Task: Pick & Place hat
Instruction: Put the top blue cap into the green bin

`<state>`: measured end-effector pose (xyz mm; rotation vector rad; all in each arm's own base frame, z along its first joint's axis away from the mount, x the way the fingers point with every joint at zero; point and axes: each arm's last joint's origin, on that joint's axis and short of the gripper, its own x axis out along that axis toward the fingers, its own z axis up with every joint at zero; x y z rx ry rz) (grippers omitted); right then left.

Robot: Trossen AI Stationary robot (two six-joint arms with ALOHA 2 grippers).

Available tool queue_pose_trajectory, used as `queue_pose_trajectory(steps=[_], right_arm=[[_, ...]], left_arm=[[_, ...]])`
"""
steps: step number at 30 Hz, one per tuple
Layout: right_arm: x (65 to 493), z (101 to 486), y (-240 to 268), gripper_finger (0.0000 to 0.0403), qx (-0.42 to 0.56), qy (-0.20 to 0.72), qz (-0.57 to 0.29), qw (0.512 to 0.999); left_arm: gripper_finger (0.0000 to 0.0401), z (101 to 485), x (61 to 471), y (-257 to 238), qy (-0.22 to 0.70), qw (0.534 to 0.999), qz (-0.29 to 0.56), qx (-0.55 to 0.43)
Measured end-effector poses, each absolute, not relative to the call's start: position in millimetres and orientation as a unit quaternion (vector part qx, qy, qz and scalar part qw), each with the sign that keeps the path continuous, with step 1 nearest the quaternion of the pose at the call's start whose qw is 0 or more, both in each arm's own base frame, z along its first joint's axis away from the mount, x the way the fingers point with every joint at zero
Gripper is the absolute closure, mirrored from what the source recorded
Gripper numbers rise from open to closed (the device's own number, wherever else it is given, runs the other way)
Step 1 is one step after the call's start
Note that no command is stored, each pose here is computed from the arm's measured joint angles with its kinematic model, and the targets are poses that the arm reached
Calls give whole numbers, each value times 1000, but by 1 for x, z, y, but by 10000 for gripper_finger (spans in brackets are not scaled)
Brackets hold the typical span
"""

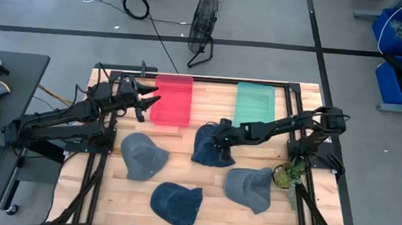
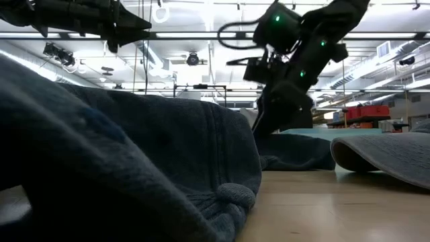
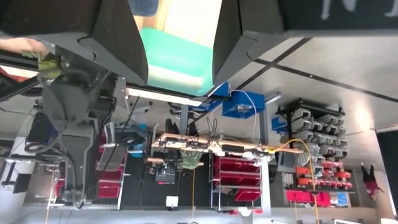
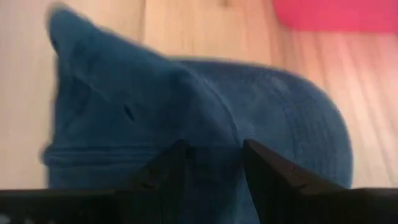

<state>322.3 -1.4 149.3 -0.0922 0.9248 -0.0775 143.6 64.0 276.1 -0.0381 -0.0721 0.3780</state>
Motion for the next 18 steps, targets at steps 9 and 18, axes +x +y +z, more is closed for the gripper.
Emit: queue_pose_trajectory(steps=[9, 18], right_arm=[[320, 149, -10, 363, -62, 457, -85, 883], [298, 255, -9, 390, -52, 404, -87, 909]], left_arm=[[218, 276, 144, 64, -37, 981, 187, -26], [218, 277, 143, 64, -39, 981, 187, -25]])
